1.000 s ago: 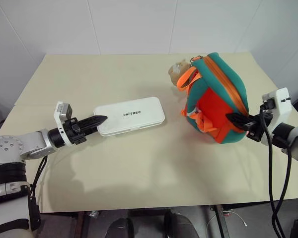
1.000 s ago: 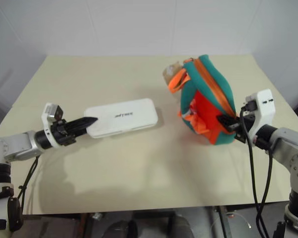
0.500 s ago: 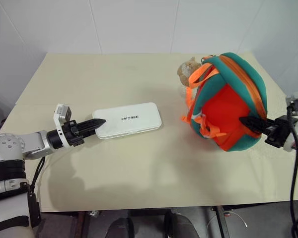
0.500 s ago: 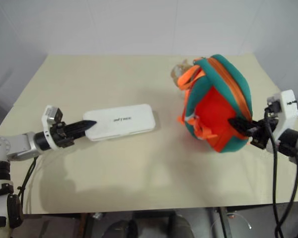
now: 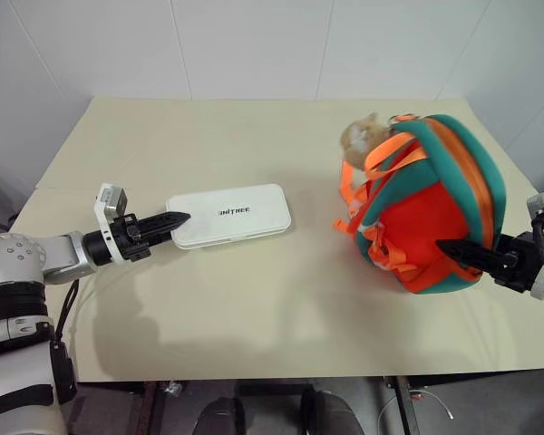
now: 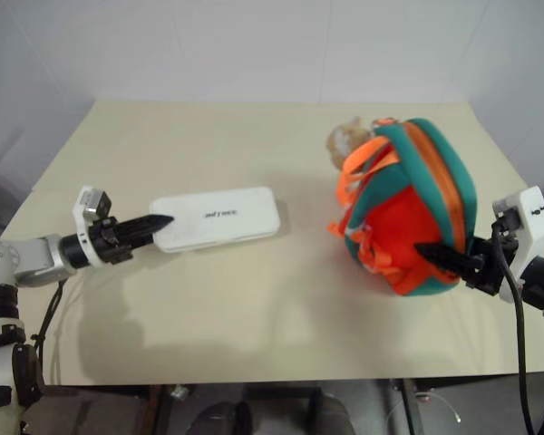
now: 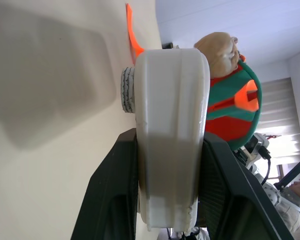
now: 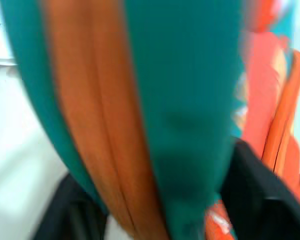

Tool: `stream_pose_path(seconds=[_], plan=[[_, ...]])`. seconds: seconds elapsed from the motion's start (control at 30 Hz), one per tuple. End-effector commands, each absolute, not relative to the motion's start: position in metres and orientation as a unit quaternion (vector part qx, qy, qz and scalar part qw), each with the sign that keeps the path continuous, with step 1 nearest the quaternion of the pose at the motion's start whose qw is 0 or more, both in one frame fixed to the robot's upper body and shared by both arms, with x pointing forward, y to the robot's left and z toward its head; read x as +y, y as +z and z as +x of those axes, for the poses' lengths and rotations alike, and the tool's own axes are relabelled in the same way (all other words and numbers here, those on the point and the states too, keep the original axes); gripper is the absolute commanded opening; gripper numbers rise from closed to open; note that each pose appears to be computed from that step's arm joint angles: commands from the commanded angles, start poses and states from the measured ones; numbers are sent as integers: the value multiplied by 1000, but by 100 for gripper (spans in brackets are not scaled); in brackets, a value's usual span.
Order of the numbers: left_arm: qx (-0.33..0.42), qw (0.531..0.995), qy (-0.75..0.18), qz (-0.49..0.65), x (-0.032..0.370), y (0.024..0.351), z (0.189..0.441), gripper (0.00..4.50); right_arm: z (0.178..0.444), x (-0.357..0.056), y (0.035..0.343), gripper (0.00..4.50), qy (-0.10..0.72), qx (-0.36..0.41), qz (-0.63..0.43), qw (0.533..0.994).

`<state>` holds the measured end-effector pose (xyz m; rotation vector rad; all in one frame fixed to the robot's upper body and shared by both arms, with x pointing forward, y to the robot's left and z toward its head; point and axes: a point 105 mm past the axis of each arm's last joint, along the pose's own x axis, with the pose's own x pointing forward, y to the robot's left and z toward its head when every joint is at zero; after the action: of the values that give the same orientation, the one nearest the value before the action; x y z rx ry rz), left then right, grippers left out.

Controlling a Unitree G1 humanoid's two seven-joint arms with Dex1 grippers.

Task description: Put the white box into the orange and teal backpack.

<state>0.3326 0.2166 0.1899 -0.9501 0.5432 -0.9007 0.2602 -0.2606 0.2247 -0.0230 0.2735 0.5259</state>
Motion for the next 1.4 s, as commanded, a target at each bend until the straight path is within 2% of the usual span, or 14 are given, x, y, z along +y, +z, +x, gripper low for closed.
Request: stream_pose_path(seconds=[0.03,0.2,0.43,0.77,0.93,1.13,1.23,1.4], plan=[[224,758,-434,-433,215,204,336,126,258,-266,241,449,254,116,-41,959],[224,755,-439,-432,211,204,340,126,255,-268,246,449,251,124,-66,958],[231,749,-446,-433,204,199,345,126,241,-279,240,449,245,188,-118,944],[238,741,-452,-435,200,193,347,126,216,-292,235,449,230,228,-117,939],[241,737,-457,-437,198,192,347,126,199,-294,221,449,227,267,-112,930],[244,737,-457,-434,199,192,348,126,162,-274,184,449,271,343,-115,892],[245,738,-457,-433,199,192,349,126,165,-250,188,449,311,308,-103,893],[244,737,-459,-432,197,193,350,126,187,-218,203,449,352,218,-84,906]])
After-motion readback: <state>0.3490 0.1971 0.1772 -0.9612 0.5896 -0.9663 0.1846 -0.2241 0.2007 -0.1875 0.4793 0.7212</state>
